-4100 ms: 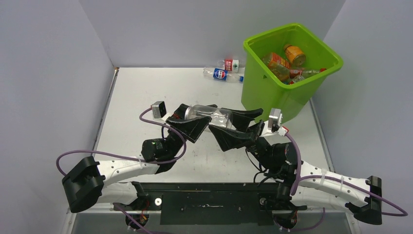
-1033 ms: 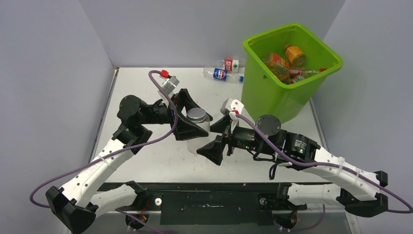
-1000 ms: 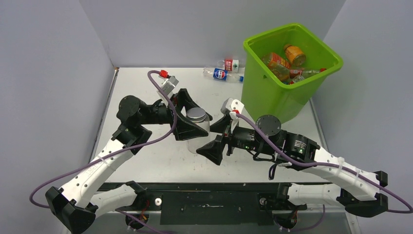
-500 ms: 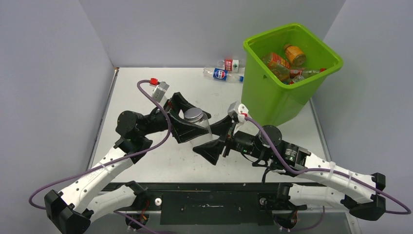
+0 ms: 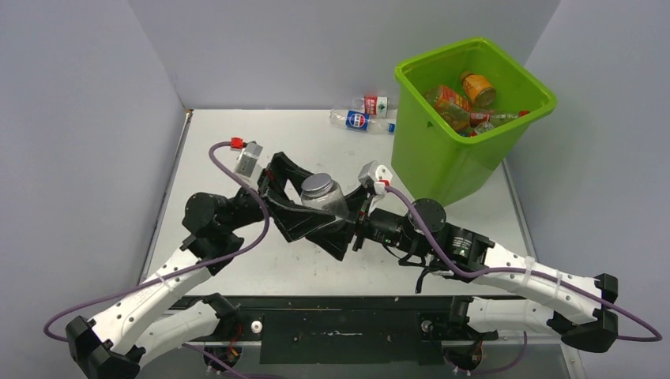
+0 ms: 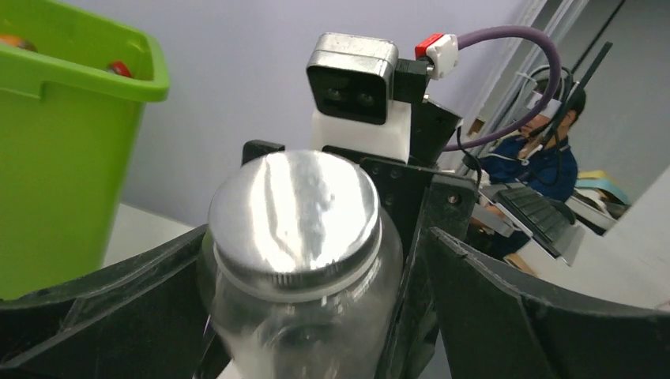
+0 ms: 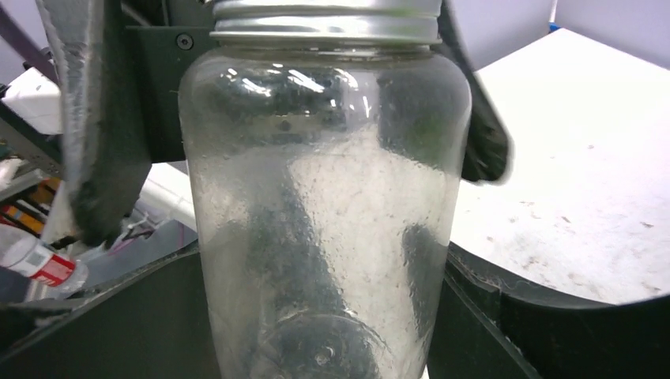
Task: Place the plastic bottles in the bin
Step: Pick up the plastic bottle from the corner of the board, then place the plastic bottle in the trash bin.
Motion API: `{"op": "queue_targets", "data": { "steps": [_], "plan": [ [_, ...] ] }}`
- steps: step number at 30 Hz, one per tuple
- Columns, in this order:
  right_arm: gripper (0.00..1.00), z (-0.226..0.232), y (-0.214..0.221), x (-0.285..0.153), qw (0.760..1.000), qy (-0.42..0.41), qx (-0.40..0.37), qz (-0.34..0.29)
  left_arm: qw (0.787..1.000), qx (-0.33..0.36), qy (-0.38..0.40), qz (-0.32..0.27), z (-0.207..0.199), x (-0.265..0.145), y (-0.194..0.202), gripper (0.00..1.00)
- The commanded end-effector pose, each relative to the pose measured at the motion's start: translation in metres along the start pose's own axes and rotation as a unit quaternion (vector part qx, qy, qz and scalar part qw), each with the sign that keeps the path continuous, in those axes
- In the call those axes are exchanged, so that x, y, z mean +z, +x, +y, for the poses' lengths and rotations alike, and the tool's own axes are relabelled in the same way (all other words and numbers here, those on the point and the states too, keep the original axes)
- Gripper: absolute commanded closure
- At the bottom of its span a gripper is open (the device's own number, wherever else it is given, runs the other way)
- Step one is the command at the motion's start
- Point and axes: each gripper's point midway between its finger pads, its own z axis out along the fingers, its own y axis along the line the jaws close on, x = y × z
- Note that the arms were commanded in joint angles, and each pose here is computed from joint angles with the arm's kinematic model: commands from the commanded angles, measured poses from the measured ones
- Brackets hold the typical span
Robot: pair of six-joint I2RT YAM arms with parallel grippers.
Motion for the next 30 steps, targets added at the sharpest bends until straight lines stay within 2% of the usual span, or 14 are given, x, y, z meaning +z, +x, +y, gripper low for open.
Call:
{"op": "queue_targets", "data": {
  "steps": [1, 3, 5, 7, 10, 12, 16, 18, 20, 26, 27, 28, 29, 30],
  "plan": [
    [0.48, -0.014, -0.082, -0.033, 0.993, 0.083, -0.048, -0.072, 0.985, 0.116, -0.025, -0.122, -0.024, -0.021, -0.053, 0.04],
    [0.49, -0.032, -0.117, -0.053, 0.980, 0.160, -0.070, -0.093, 0.971, 0.155, -0.075, -0.167, -0.021, -0.038, -0.072, 0.04],
    [0.50, -0.060, -0.153, -0.079, 0.953, 0.268, -0.088, -0.113, 0.952, 0.189, -0.144, -0.191, -0.006, -0.055, -0.083, 0.04],
    [0.50, -0.087, -0.184, -0.106, 0.907, 0.384, -0.112, -0.130, 0.930, 0.216, -0.217, -0.201, 0.014, -0.074, -0.089, 0.04],
    [0.49, -0.115, -0.218, -0.147, 0.821, 0.531, -0.146, -0.151, 0.890, 0.247, -0.326, -0.202, 0.048, -0.105, -0.091, 0.04],
    [0.49, -0.125, -0.239, -0.161, 0.781, 0.580, -0.157, -0.169, 0.860, 0.261, -0.396, -0.190, 0.073, -0.126, -0.086, 0.04],
    [0.49, -0.150, -0.286, -0.181, 0.727, 0.634, -0.145, -0.220, 0.795, 0.269, -0.516, -0.171, 0.115, -0.168, -0.076, 0.04],
    [0.49, -0.168, -0.298, -0.181, 0.701, 0.662, -0.154, -0.216, 0.773, 0.268, -0.551, -0.163, 0.127, -0.182, -0.070, 0.04],
    [0.49, -0.199, -0.308, -0.181, 0.685, 0.680, -0.150, -0.214, 0.765, 0.259, -0.568, -0.158, 0.137, -0.190, -0.064, 0.04],
    [0.49, -0.299, -0.297, -0.200, 0.642, 0.730, -0.113, -0.207, 0.774, 0.226, -0.572, -0.150, 0.154, -0.196, -0.048, 0.04],
    [0.46, -0.315, -0.293, -0.207, 0.640, 0.732, -0.090, -0.215, 0.773, 0.227, -0.574, -0.146, 0.155, -0.197, -0.047, 0.04],
    [0.37, -0.330, -0.290, -0.214, 0.639, 0.734, -0.074, -0.219, 0.770, 0.229, -0.579, -0.143, 0.156, -0.199, -0.046, 0.04],
    [0.14, -0.343, -0.288, -0.218, 0.644, 0.730, -0.063, -0.220, 0.766, 0.230, -0.583, -0.143, 0.156, -0.201, -0.047, 0.04],
    [0.04, -0.350, -0.287, -0.216, 0.649, 0.726, -0.056, -0.221, 0.761, 0.230, -0.589, -0.143, 0.157, -0.204, -0.047, 0.04]
  ]
}}
